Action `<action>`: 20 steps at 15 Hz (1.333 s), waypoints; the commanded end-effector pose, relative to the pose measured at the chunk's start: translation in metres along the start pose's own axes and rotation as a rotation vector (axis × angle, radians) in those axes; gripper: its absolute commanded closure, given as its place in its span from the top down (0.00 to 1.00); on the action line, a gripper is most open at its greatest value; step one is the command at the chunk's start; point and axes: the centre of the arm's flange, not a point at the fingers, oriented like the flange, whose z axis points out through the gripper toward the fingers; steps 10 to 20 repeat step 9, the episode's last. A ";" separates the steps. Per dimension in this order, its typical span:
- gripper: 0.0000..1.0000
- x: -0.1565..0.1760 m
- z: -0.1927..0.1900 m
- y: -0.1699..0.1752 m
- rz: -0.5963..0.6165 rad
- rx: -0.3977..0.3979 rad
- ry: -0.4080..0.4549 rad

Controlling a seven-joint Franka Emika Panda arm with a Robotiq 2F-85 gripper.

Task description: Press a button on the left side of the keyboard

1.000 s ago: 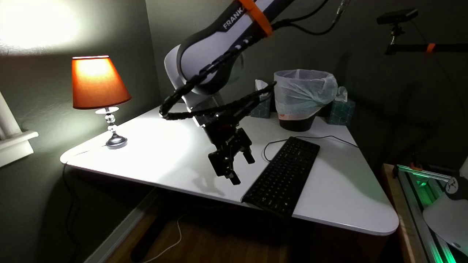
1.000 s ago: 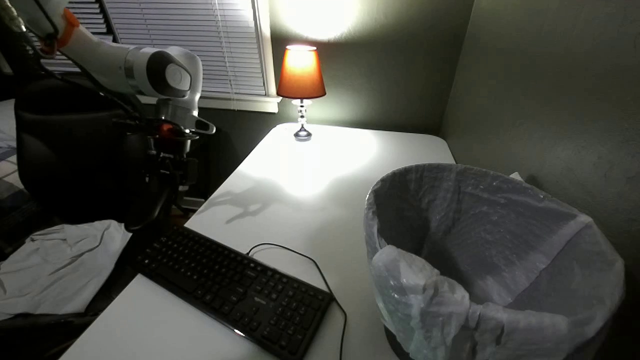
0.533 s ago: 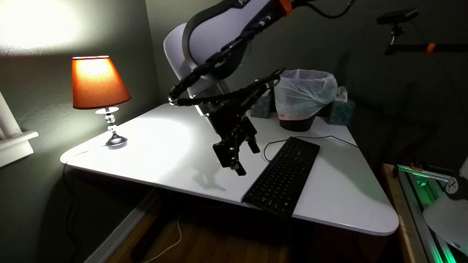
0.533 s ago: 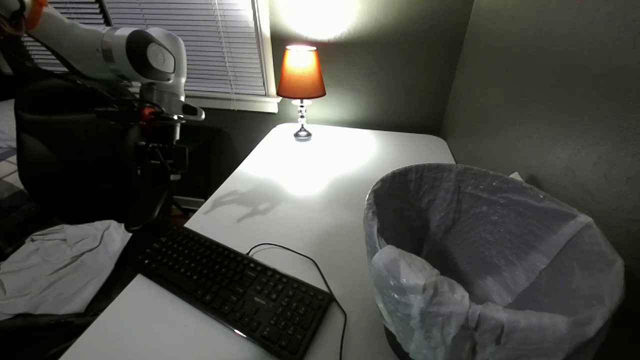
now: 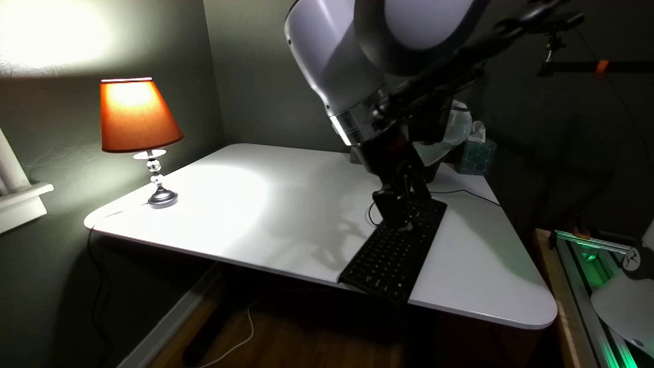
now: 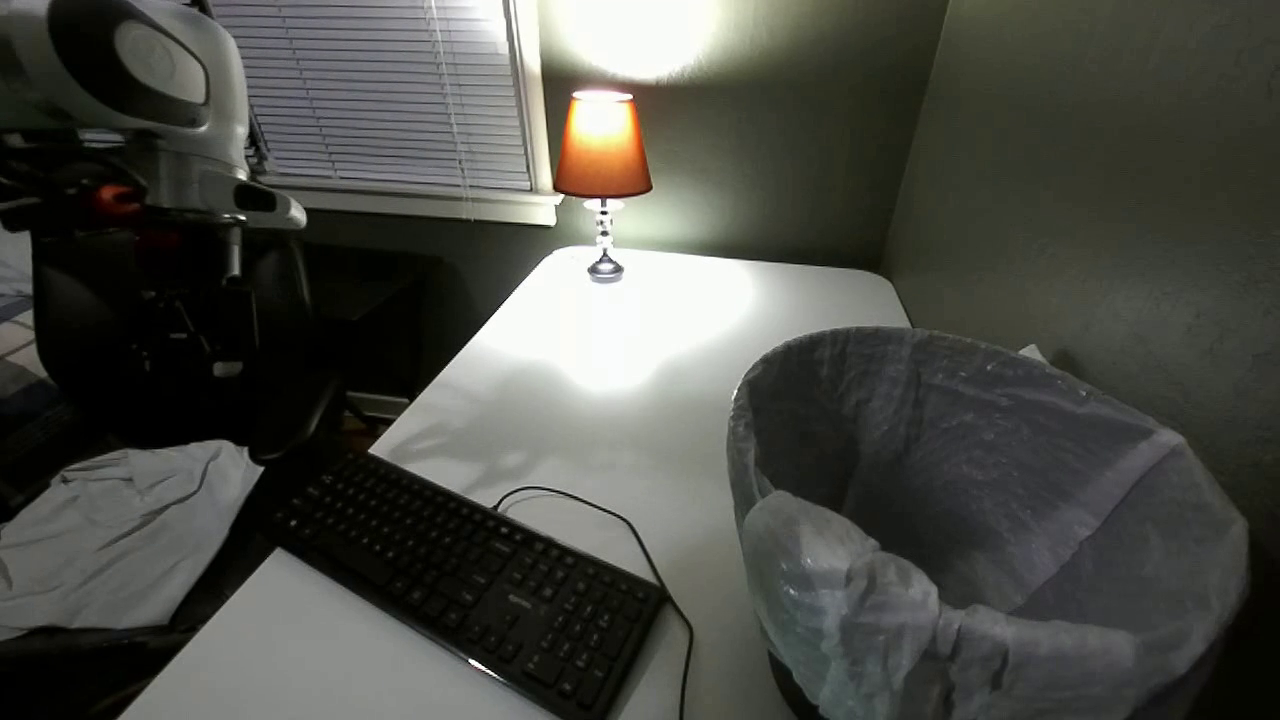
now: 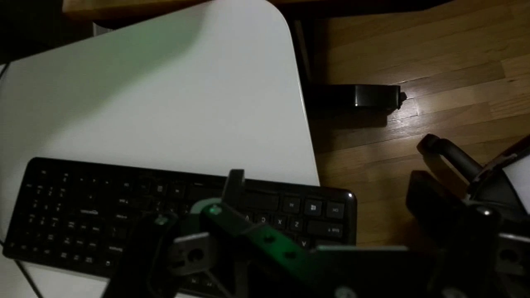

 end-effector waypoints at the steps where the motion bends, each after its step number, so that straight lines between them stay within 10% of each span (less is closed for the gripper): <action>1: 1.00 -0.009 -0.001 0.002 0.001 -0.003 0.007; 20: 1.00 -0.018 0.000 0.005 0.005 -0.005 0.013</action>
